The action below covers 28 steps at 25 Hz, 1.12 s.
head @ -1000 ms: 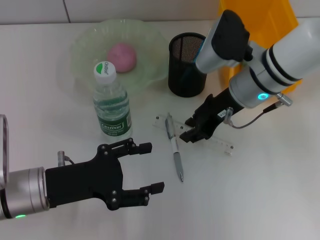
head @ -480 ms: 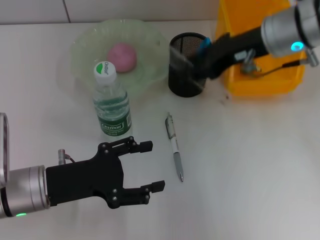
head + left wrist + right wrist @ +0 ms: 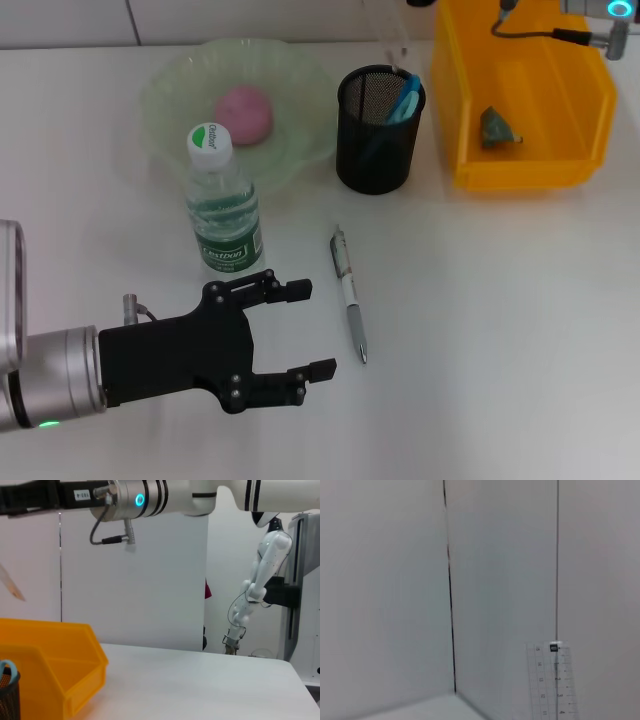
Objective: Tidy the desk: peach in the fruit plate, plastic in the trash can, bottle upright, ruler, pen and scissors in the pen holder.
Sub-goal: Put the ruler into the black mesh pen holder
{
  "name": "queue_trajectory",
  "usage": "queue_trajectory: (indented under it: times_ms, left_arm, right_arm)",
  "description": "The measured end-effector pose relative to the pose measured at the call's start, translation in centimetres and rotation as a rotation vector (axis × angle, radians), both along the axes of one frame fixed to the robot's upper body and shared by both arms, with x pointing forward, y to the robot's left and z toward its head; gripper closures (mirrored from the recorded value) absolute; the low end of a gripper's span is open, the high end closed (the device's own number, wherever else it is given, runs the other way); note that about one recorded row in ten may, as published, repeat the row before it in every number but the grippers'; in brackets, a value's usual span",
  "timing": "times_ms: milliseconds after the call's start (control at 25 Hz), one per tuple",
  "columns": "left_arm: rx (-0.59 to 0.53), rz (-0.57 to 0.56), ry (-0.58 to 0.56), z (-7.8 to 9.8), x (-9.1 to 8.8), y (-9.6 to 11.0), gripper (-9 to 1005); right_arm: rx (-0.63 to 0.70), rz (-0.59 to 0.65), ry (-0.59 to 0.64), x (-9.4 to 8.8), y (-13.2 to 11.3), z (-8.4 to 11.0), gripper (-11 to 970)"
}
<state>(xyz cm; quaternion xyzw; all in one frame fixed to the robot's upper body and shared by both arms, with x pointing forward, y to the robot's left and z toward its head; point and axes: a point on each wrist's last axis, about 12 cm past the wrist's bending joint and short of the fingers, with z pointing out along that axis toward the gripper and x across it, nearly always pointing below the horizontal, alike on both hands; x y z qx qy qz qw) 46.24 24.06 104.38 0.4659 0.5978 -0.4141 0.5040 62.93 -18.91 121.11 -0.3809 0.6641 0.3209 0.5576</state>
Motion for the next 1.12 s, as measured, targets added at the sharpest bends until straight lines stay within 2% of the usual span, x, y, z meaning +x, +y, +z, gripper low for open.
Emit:
queue_trajectory:
  times_ms: [120,160,200,400,560,760,1120]
  left_arm:
    - [0.003,0.004,0.0,0.0,0.0,0.0,183]
    - [0.006,0.006,0.0,-0.1,0.1,0.0,183]
    - [0.007,0.007,0.0,-0.1,0.1,0.0,183]
    - [0.015,0.009,-0.003,-0.2,0.1,0.0,184]
    - [0.017,0.006,-0.01,-0.2,0.2,0.0,183]
    - [0.024,0.01,-0.022,-0.3,0.2,-0.1,183]
    - [0.013,0.019,-0.025,-0.8,-0.2,0.0,184]
  right_arm:
    - [0.081,-0.015,-0.071,0.3,0.0,-0.9,579]
    - [0.152,-0.037,-0.112,0.4,-0.2,-1.5,579]
    - [0.152,-0.037,-0.112,0.4,-0.2,-1.5,579]
    - [0.264,-0.14,-0.223,0.6,-0.5,-4.7,579]
    - [0.25,-0.177,-0.227,0.6,0.3,-6.6,579]
    - [0.214,-0.172,-0.216,0.5,1.4,-7.9,578]
    - [0.198,-0.183,-0.237,-0.3,1.3,-9.2,578]
